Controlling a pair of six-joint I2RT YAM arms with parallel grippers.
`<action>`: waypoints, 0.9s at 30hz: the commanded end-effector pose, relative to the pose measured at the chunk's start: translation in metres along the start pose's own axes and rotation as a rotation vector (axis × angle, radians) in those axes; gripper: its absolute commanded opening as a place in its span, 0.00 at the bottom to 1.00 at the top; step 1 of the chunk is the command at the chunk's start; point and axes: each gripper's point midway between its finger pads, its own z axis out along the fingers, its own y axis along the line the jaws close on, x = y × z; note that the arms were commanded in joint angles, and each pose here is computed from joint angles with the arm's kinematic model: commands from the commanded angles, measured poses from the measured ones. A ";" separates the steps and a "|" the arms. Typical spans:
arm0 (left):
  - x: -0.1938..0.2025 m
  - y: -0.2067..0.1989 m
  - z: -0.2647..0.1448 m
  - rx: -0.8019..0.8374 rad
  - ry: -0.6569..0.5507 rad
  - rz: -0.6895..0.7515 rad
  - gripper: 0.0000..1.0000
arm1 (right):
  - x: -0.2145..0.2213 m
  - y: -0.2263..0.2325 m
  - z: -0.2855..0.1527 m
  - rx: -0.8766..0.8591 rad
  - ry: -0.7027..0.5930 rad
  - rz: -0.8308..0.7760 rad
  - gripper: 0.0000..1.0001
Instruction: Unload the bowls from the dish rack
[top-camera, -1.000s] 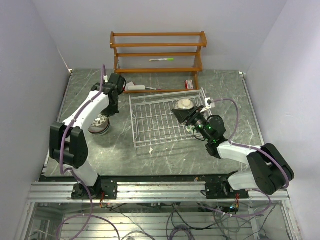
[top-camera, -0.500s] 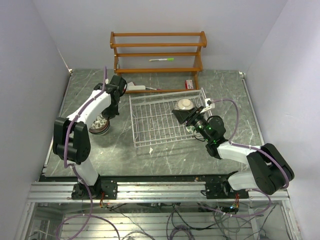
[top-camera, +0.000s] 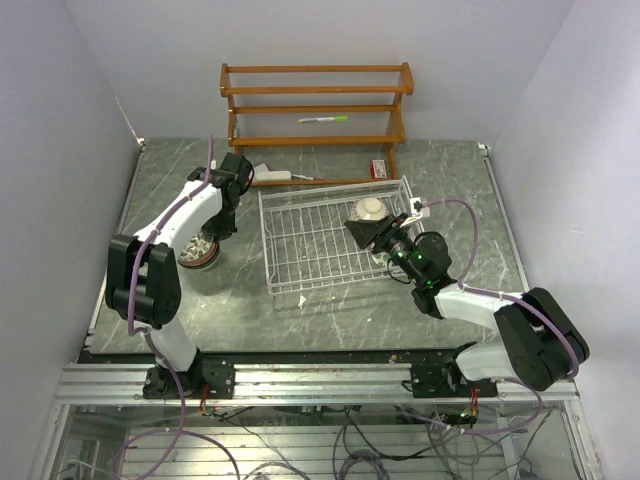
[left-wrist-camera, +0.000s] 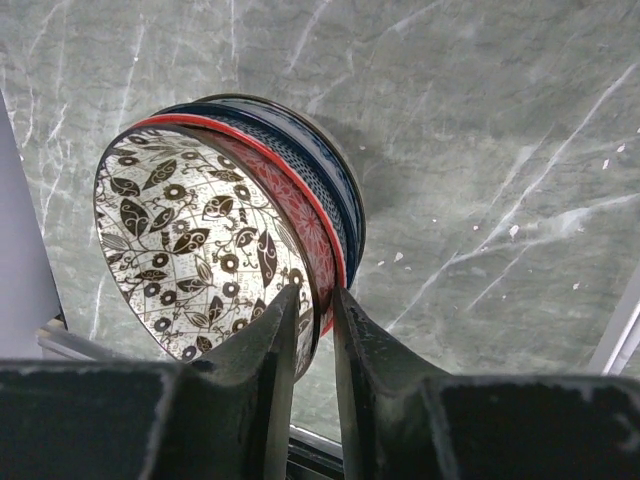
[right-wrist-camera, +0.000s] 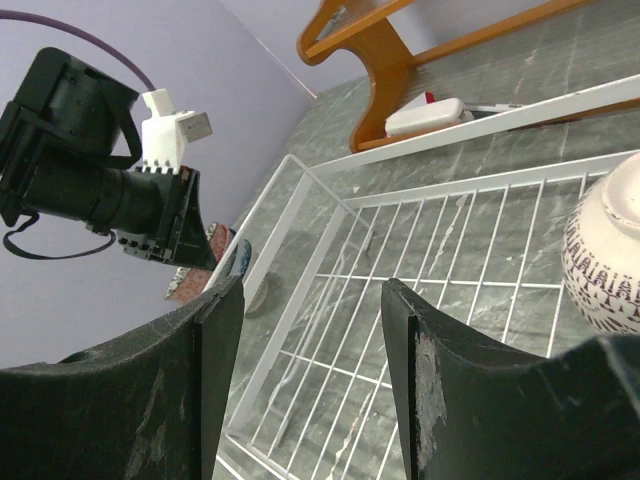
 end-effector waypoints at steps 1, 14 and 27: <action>-0.005 0.010 -0.009 -0.022 -0.022 -0.016 0.31 | -0.005 -0.009 -0.005 0.048 -0.017 -0.048 0.57; -0.030 0.020 -0.058 0.075 -0.211 -0.138 0.33 | -0.026 -0.052 0.007 0.346 0.066 -0.257 0.65; -0.045 -0.026 -0.170 0.689 -0.545 -0.214 0.34 | -0.041 -0.108 0.039 0.608 0.117 -0.478 0.75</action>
